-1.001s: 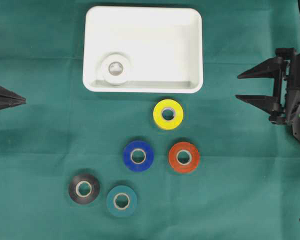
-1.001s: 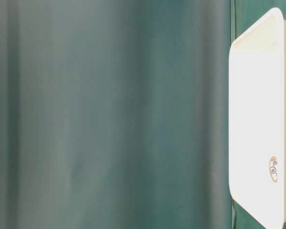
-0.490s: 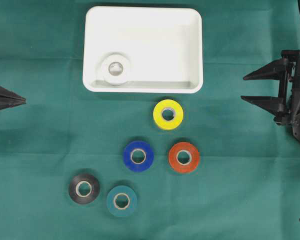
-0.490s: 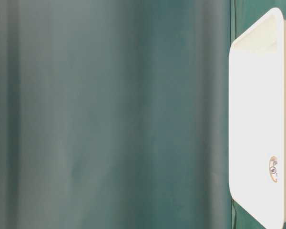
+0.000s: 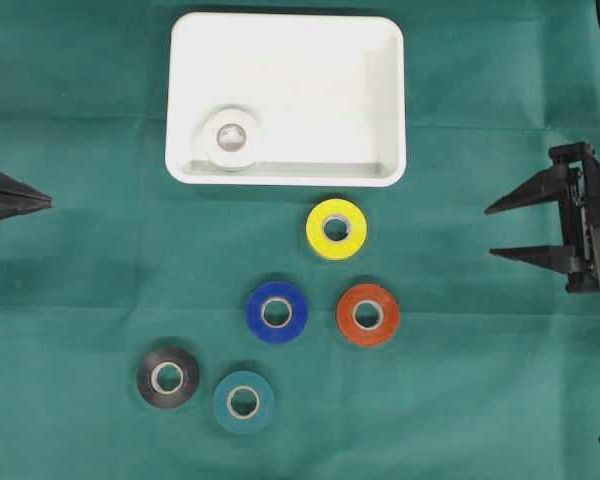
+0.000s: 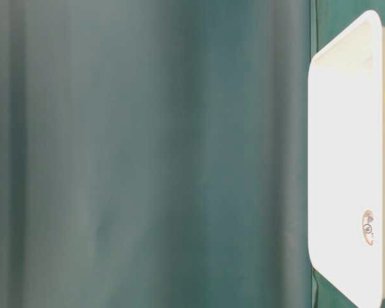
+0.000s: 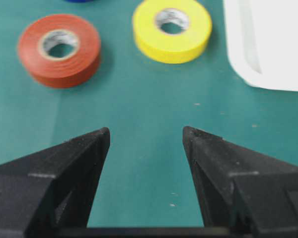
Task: Put the tape into the white case with the right arm.
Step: 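Withdraw the right gripper to the right side, then move the right gripper down toward the teal tape roll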
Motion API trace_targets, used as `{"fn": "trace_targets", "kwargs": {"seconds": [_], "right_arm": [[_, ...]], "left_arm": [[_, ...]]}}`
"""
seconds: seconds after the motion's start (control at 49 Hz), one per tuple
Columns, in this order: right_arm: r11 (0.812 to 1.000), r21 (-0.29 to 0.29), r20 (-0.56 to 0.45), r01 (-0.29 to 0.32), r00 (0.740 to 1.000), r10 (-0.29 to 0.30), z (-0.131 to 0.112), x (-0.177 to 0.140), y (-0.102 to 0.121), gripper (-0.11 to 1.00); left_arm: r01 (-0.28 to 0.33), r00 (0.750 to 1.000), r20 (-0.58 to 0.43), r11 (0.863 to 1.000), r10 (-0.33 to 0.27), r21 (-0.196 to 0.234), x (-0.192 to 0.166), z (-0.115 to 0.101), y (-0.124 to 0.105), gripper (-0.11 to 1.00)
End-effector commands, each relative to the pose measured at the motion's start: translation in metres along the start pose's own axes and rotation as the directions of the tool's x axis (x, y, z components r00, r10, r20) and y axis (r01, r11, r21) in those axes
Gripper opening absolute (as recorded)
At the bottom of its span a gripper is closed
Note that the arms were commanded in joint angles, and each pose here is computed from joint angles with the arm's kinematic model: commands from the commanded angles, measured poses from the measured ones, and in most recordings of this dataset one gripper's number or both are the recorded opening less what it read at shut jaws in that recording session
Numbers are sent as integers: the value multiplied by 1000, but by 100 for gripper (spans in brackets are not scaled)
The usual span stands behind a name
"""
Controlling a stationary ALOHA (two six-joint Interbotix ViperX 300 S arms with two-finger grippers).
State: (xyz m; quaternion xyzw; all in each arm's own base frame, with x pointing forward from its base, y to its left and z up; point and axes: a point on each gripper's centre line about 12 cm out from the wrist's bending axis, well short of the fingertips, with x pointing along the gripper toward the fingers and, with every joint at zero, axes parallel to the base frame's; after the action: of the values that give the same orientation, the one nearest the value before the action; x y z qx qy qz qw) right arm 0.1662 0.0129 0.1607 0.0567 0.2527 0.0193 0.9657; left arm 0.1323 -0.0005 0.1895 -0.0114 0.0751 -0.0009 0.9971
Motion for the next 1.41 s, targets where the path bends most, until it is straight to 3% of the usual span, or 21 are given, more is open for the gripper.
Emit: {"fn": "trace_targets", "kwargs": {"seconds": [0.0, 0.204, 0.735, 0.98, 1.389], "right_arm": [[999, -18, 0, -31, 1000, 31, 2, 1, 6, 25], [996, -44, -23, -80, 997, 79, -2, 0, 16, 26], [994, -58, -52, -91, 995, 88, 6, 11, 21, 26], [986, -104, -97, -129, 988, 119, 22, 36, 36, 26], [981, -115, -144, -156, 980, 139, 51, 89, 58, 26]], "left_arm": [[2, 1000, 9, 1000, -2, 3, 1, 5, 0, 0], [0, 1000, 11, 1000, 0, 2, 1, 5, 0, 0], [0, 1000, 9, 1000, 0, 2, 1, 5, 0, 0], [0, 1000, 9, 1000, 0, 2, 1, 5, 0, 0], [0, 1000, 9, 1000, 0, 0, 0, 4, 0, 0]]}}
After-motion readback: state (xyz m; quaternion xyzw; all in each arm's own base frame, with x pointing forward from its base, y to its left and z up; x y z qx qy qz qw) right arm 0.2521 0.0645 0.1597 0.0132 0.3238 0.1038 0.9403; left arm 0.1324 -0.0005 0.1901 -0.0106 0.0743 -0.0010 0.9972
